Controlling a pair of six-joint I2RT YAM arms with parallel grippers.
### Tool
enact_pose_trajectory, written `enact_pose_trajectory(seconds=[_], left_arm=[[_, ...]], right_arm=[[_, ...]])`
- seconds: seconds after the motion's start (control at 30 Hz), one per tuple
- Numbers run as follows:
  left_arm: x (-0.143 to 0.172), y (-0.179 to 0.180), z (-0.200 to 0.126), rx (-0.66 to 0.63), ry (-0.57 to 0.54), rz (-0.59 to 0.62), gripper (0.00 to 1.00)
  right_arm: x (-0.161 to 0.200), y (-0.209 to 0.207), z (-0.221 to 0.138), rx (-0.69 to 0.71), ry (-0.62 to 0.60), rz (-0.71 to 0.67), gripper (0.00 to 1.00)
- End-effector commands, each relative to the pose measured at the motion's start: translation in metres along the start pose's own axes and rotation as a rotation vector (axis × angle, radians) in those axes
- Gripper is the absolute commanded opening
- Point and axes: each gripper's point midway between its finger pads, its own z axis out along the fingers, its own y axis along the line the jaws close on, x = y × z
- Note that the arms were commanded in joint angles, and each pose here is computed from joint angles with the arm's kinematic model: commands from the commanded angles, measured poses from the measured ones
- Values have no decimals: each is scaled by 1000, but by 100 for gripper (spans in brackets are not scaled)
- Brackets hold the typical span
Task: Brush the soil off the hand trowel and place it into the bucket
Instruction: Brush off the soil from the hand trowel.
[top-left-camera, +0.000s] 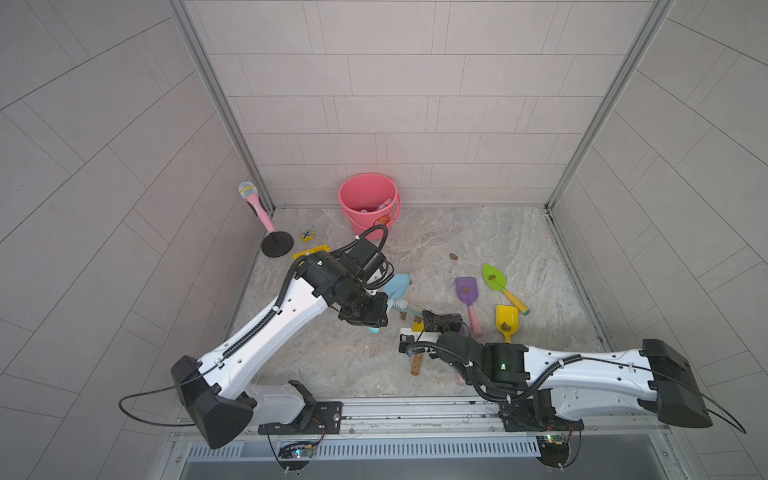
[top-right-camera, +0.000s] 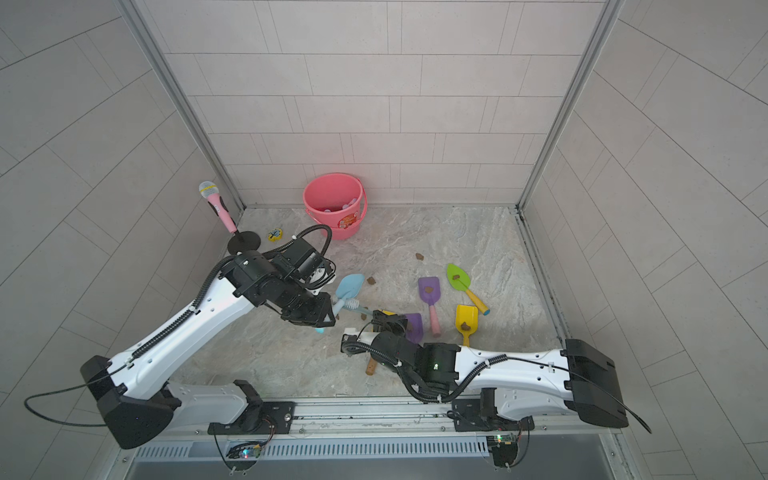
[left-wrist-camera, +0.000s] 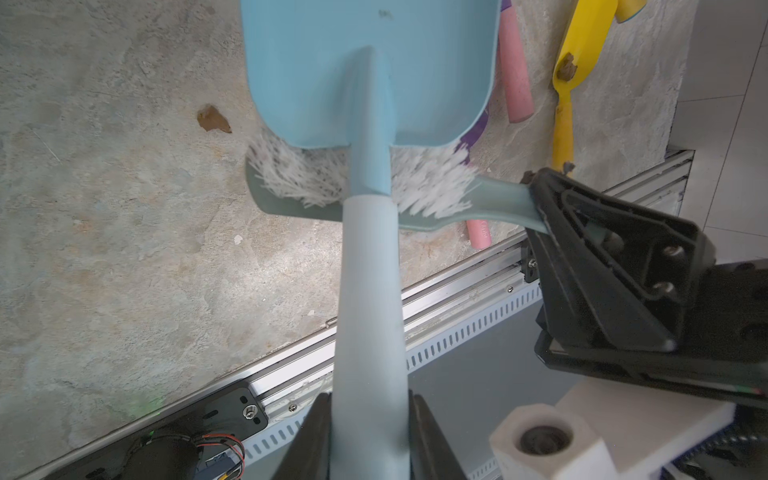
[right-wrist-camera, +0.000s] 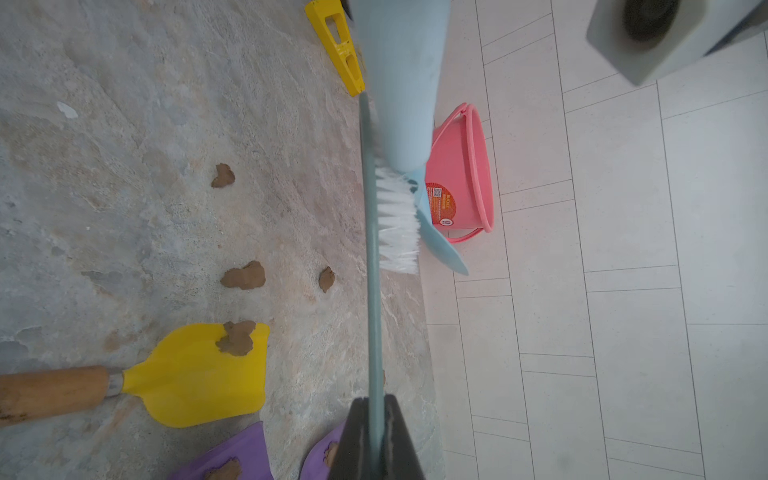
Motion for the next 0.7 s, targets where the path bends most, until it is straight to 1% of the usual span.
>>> enact_pose_trajectory(seconds=[0.0,0.27,0.37,0.5,0.6,0.67], left_arm=[[7,2,0,2,30,6,0],[8,0,3,19,43,4,0],[9,-4,1,38,42,5,0],[11,-1,1,28,42,1,0],[11,-2,-1,33,30,4,0],[7,-4,-5,39,1,20,0]], right_arm=[[-5,-27,0,83,-7,27,0],[27,-46,6,130,54,110,0],[40,-49,10,137,76,121,0],[53,-51,14,140,110,134,0],[62,-58,13,159,124,196,0],[72,-59,12,149,134,278,0]])
